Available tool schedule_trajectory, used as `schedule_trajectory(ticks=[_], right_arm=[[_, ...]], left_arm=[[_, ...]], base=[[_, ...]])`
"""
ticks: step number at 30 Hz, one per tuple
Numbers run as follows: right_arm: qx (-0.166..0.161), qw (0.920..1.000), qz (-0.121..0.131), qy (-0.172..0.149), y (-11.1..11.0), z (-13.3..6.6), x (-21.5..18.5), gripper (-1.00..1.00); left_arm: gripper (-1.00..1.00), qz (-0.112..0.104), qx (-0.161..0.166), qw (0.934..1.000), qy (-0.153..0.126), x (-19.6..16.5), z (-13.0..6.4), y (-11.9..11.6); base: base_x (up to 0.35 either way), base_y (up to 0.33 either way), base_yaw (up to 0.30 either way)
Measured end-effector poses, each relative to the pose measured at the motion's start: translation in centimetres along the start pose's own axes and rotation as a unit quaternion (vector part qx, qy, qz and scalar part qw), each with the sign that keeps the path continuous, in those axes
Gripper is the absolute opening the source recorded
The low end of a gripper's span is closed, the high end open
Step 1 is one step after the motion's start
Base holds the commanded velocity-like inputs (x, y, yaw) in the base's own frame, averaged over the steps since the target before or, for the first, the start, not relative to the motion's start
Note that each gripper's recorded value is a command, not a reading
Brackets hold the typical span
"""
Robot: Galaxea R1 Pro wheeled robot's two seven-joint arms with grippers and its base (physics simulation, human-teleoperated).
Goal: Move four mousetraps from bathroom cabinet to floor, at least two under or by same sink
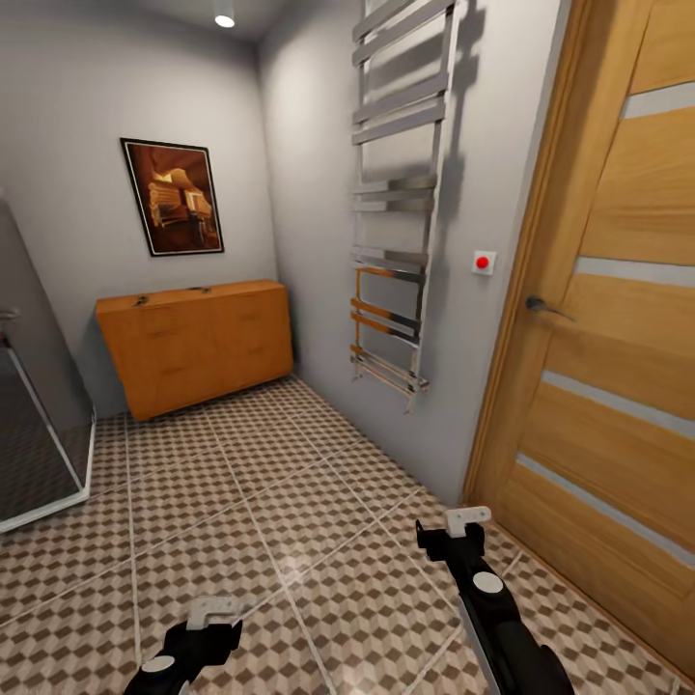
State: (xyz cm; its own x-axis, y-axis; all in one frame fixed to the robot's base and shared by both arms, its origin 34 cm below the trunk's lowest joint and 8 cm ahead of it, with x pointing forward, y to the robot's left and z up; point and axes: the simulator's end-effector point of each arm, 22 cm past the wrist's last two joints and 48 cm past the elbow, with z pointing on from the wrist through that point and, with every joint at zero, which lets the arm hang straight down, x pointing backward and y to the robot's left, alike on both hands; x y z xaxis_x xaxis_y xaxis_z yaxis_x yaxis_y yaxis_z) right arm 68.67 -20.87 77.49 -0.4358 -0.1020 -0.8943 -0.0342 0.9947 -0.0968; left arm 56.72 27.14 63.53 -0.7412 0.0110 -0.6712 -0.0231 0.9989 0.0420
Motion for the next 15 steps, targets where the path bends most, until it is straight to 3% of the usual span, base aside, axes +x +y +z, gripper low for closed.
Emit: schedule_trajectory(ticks=[5,15], right_arm=[[-0.001,1.0000,0.000,0.001,0.08,0.03,0.13,1.00],[-0.002,1.0000,0.000,0.004,0.20,0.13,0.43,1.00]], left_arm=[[1.00,0.000,0.000,1.0000,0.002,0.22,0.05,-0.05],[1.00,-0.001,0.007,0.9999,0.011,0.99,0.21,-0.98]], base=[[0.111,0.000,0.267],[0.307,0.000,0.267]])
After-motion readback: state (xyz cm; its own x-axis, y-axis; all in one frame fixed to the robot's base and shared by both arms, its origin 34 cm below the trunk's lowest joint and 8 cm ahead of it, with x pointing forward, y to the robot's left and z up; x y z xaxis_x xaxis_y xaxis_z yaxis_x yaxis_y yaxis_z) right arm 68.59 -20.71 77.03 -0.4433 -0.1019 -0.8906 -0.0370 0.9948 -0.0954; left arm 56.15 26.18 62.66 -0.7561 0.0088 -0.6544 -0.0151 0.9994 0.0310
